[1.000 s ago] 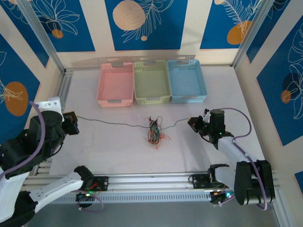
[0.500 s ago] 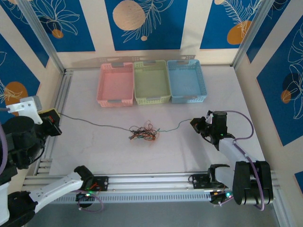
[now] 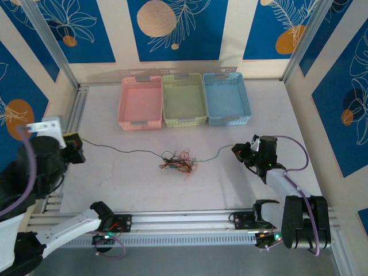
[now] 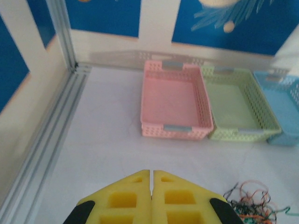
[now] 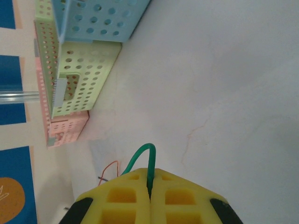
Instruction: Untangle the cables
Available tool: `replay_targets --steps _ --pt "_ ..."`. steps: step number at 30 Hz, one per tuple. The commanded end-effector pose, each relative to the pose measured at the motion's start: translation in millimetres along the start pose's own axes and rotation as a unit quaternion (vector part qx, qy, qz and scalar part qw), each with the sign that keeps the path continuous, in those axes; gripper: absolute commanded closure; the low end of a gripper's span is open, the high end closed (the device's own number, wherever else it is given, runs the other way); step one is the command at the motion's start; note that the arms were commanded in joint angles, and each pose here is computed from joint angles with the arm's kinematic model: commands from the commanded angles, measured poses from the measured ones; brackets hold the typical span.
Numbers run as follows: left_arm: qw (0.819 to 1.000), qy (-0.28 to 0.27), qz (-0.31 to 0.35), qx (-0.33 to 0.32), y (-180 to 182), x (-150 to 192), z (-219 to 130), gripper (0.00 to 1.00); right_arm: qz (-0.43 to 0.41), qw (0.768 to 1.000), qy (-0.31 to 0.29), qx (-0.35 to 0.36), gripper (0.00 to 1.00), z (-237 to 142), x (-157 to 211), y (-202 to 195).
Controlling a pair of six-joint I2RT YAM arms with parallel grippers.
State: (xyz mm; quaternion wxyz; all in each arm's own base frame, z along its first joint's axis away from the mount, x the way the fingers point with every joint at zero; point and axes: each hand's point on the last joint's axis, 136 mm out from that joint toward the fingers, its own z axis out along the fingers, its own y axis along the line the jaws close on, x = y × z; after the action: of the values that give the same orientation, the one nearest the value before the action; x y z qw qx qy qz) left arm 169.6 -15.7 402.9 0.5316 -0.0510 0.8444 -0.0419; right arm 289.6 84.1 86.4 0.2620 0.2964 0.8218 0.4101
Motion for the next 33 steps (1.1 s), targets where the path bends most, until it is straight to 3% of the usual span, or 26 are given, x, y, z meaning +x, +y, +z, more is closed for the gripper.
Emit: replay_targets --steps 1,8,11,15,21,26,33 --pt "0.998 0.050 0.005 0.044 -37.6 25.4 32.3 1.00 -0.036 0.999 0.018 -0.030 1.00 0.6 7.9 16.3" --pt "0.986 0.147 0.019 0.081 -84.4 90.0 88.9 1.00 -0.106 0.991 0.038 -0.068 1.00 -13.7 12.0 77.1" --pt "0.988 0.144 0.030 0.038 -68.6 94.3 95.0 1.00 -0.138 0.988 0.026 -0.070 1.00 -34.3 1.9 111.1" --pt "0.991 0.094 0.053 -0.075 -11.1 58.2 72.7 1.00 -0.183 0.982 -0.035 -0.001 1.00 -66.0 -34.4 136.3" --pt "0.979 0.029 0.064 -0.192 49.0 10.8 23.4 1.00 -0.159 0.972 -0.122 0.125 1.00 -95.8 -92.3 116.2" --pt "0.973 0.006 0.059 -0.223 67.6 -1.4 1.3 1.00 -0.126 0.964 -0.148 0.181 1.00 -106.0 -121.6 90.3" --pt "0.968 -0.028 0.053 -0.245 85.3 -16.3 -24.3 1.00 -0.041 0.954 -0.177 0.240 1.00 -110.0 -144.8 18.9"
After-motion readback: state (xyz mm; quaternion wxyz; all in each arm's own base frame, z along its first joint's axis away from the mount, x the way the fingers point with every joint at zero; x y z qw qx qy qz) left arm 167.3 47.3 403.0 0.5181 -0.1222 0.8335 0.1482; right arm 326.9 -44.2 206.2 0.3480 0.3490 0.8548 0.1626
